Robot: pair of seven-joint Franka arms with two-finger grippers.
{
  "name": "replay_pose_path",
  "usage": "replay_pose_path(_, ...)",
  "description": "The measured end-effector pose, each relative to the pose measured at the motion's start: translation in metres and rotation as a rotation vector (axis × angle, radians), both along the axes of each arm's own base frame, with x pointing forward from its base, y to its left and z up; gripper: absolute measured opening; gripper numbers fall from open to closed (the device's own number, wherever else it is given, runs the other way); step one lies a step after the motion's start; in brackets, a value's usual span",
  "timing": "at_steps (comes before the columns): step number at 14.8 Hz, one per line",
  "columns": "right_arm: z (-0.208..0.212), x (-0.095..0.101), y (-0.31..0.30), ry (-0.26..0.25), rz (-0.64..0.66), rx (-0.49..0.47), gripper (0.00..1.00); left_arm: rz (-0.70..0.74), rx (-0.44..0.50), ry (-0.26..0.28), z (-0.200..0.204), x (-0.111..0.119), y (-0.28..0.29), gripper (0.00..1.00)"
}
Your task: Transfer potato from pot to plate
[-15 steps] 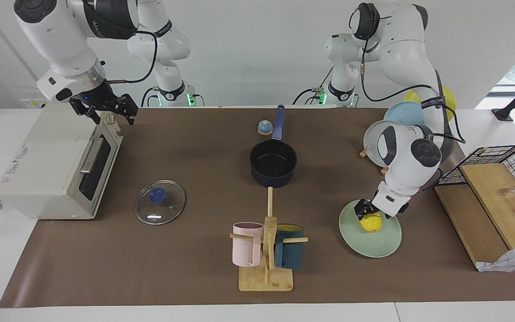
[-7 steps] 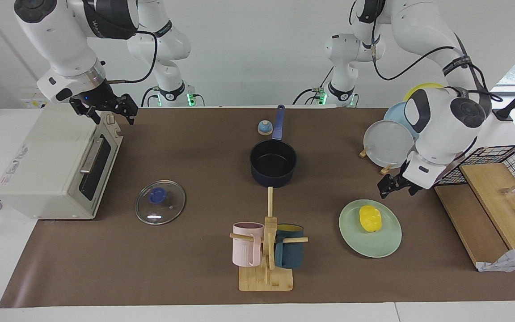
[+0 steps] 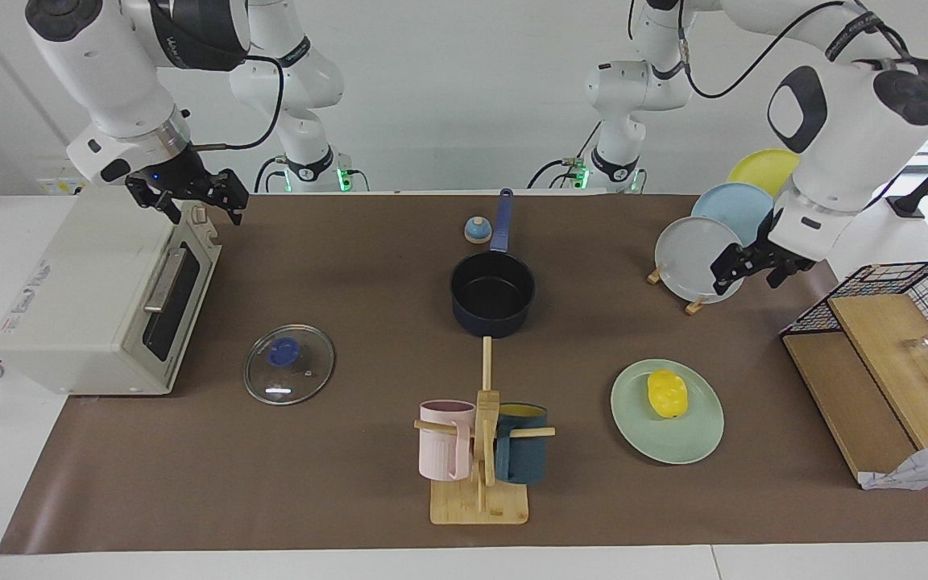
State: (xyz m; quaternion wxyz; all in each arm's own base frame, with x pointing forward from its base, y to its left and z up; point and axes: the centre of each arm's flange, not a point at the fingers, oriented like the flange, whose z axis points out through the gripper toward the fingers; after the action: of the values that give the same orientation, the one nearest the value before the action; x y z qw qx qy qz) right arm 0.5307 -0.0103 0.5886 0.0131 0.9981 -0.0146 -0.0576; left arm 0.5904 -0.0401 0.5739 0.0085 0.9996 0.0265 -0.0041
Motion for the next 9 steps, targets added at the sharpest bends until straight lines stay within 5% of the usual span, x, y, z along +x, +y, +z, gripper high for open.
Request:
replay_pose_path(4, 0.000, 0.000, 0.000, 0.000, 0.000, 0.000, 1.00, -0.003, -0.002, 0.046, 0.049, -0.051, 0.005, 1.00)
replay_pose_path(9, 0.000, 0.000, 0.000, 0.000, 0.000, 0.000, 1.00, -0.014, -0.006, 0.059, 0.051, -0.093, 0.008, 1.00)
